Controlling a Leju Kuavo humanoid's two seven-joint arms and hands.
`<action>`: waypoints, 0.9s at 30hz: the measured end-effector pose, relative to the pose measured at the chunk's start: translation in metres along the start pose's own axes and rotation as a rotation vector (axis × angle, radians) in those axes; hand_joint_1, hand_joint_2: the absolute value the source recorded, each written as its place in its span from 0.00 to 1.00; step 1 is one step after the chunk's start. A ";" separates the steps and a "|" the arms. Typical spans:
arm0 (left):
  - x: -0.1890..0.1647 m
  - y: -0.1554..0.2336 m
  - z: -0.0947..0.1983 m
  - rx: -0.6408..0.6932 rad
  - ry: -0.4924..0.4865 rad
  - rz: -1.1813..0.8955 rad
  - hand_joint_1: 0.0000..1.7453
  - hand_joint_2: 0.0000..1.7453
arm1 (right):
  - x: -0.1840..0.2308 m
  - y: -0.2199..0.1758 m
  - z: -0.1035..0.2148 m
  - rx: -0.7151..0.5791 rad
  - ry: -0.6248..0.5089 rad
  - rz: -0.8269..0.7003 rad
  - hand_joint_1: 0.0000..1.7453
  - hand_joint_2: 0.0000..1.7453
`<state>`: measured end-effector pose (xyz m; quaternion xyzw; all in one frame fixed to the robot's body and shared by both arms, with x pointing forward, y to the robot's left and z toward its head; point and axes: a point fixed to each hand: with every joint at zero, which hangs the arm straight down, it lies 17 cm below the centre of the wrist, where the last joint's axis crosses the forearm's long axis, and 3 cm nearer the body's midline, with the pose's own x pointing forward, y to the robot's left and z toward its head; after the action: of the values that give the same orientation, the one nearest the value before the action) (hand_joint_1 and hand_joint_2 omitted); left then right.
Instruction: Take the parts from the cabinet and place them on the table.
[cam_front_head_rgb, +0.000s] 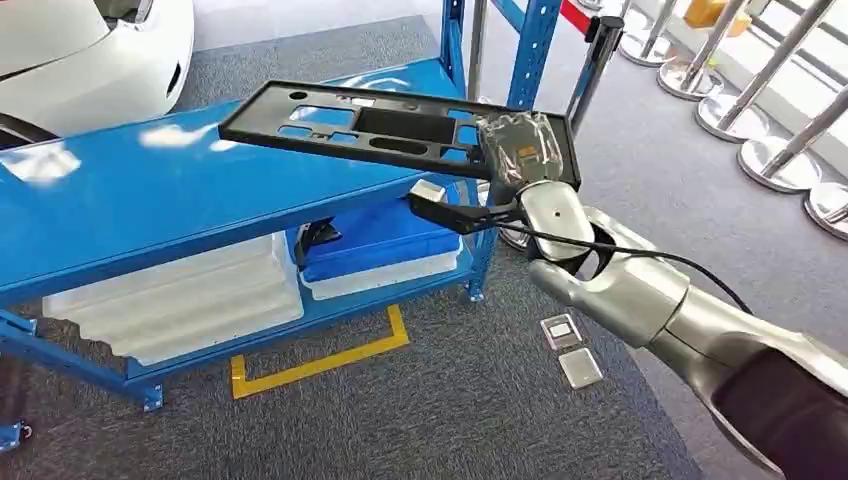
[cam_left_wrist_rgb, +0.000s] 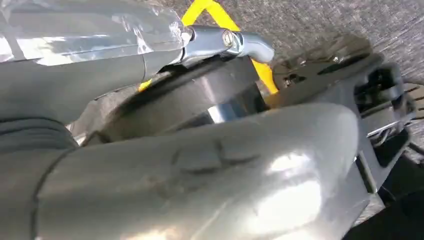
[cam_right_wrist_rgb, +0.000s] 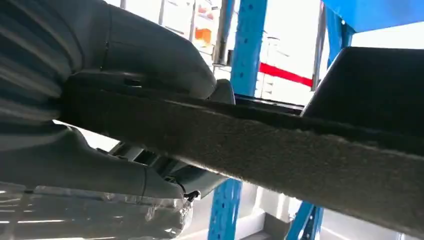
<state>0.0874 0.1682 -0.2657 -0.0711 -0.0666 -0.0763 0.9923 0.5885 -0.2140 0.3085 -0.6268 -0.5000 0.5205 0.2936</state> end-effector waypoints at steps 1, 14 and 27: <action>0.000 0.000 0.000 0.000 0.000 0.000 0.00 0.00 | 0.000 0.000 0.000 0.000 0.000 0.000 1.00 1.00; 0.002 0.006 0.000 0.010 -0.002 0.002 0.00 0.00 | 0.002 -0.001 0.001 0.000 -0.004 -0.013 1.00 1.00; 0.000 0.001 0.000 0.002 0.002 0.001 0.00 0.00 | 0.004 -0.005 0.001 -0.008 -0.007 -0.018 1.00 1.00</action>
<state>0.0875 0.1692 -0.2659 -0.0701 -0.0654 -0.0760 0.9925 0.5860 -0.2088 0.3111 -0.6214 -0.5090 0.5180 0.2939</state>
